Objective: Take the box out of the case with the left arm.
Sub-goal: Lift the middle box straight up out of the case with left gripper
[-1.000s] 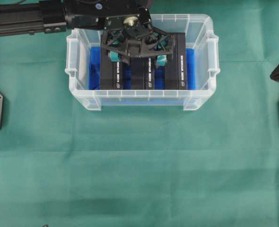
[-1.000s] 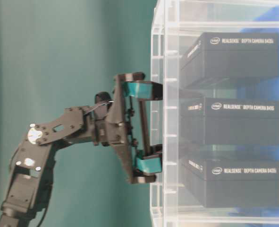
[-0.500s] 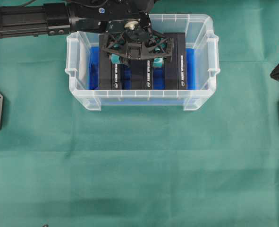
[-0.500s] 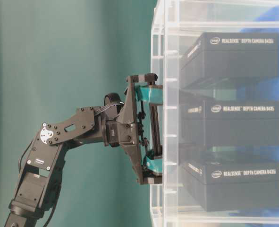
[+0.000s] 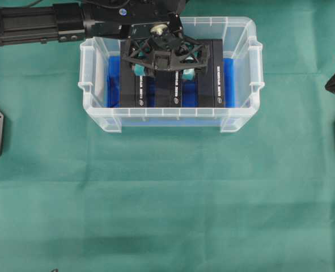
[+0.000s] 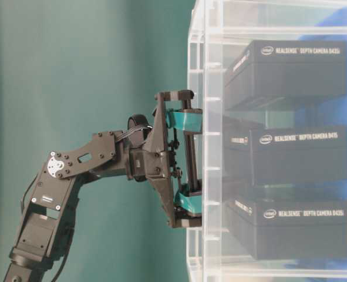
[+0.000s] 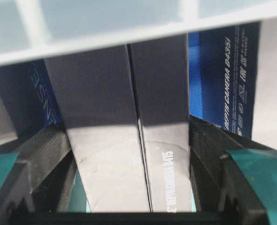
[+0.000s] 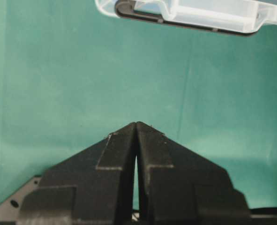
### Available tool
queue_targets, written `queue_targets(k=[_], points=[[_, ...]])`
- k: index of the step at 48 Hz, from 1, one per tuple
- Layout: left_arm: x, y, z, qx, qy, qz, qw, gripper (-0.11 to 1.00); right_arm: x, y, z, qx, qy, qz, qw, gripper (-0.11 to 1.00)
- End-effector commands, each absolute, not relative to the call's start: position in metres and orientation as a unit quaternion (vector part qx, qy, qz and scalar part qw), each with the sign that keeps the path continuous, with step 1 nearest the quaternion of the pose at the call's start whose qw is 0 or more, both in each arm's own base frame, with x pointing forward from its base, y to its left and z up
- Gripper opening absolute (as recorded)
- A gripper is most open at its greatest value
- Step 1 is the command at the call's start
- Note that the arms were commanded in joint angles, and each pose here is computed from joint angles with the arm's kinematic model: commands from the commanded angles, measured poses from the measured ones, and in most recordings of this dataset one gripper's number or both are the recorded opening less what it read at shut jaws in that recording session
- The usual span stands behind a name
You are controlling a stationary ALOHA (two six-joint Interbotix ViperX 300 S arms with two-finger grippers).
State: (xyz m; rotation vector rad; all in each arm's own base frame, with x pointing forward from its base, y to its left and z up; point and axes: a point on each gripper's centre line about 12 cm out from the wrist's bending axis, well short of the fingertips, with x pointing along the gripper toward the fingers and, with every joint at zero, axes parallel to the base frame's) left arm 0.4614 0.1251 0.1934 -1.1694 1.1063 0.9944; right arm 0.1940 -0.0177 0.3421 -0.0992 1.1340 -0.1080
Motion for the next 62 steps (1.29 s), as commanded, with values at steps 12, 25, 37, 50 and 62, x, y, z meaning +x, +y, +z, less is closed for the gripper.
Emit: queue_targets(k=[12,25,37,50,62], points=[[0.462,0.125,0.272,-0.508,0.452,0.414,0.606,0.55,0.195,-0.019,0.349,-0.05,0.526,-0.054,0.847,0.0],[0.466,0.125,0.309,-0.503,0.461,0.414,0.602,0.55,0.194,-0.019,0.35,-0.05,0.524,-0.054,0.849,0.0],[0.462,0.123,0.351,-0.507,0.446,0.407,0.615,0.55,0.191,-0.019,0.353,-0.051,0.518,-0.054,0.852,0.0],[0.445,0.12,0.398,-0.508,0.428,0.409,0.626,0.55,0.191,-0.019,0.352,-0.053,0.52,-0.055,0.851,0.0],[0.441,0.116,0.409,-0.507,0.429,0.411,0.624,0.55,0.191,-0.019,0.352,-0.051,0.519,-0.054,0.852,0.0]])
